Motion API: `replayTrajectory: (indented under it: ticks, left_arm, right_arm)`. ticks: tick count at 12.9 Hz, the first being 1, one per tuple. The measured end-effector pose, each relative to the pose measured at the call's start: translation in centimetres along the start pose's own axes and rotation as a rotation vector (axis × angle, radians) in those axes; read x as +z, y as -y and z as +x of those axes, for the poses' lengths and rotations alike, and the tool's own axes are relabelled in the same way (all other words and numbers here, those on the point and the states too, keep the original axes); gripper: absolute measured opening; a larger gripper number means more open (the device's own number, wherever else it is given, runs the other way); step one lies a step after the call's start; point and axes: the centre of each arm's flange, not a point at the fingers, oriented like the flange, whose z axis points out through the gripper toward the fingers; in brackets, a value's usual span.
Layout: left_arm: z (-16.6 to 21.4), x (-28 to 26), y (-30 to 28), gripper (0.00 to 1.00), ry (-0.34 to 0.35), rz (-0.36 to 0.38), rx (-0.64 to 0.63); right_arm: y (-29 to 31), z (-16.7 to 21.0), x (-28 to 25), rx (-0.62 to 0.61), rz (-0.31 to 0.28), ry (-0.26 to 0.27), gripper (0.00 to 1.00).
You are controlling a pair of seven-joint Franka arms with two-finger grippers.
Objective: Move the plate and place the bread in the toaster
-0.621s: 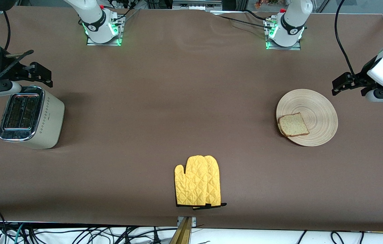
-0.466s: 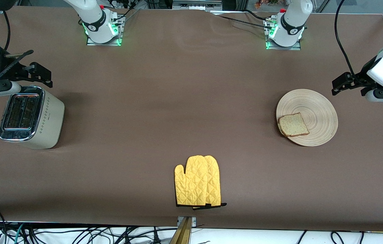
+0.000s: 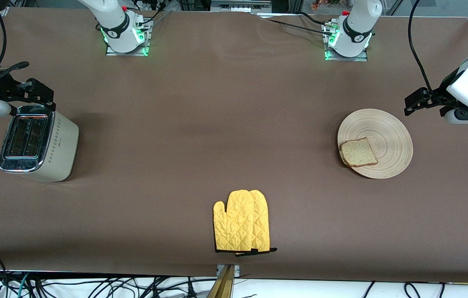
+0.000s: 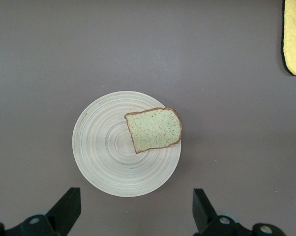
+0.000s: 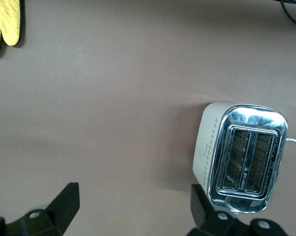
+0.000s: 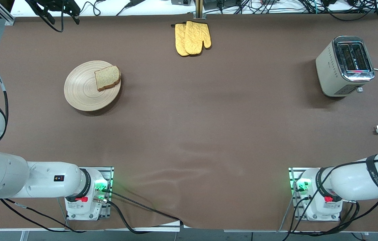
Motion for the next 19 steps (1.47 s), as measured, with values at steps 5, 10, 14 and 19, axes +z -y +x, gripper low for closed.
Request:
replayTrajectory:
  ticks: [5,10,14,19]
  left_arm:
    - [0.0,0.0,0.0,1.00,0.001,0.000,0.000]
    - [-0.3,0.5,0.3,1.00,0.037,0.001,-0.005]
    - [-0.2,0.9,0.9,1.00,0.055,0.002,-0.015]
    - [-0.2,1.5,1.8,1.00,0.080,0.001,-0.032]
  right_arm:
    - [0.2,0.0,0.0,0.001,0.020,-0.002,1.00]
    - [0.3,0.0,0.0,0.001,0.026,-0.003,1.00]
    - [0.3,0.0,-0.1,0.001,0.026,-0.003,1.00]
    - [0.3,0.0,-0.1,0.001,0.026,-0.004,1.00]
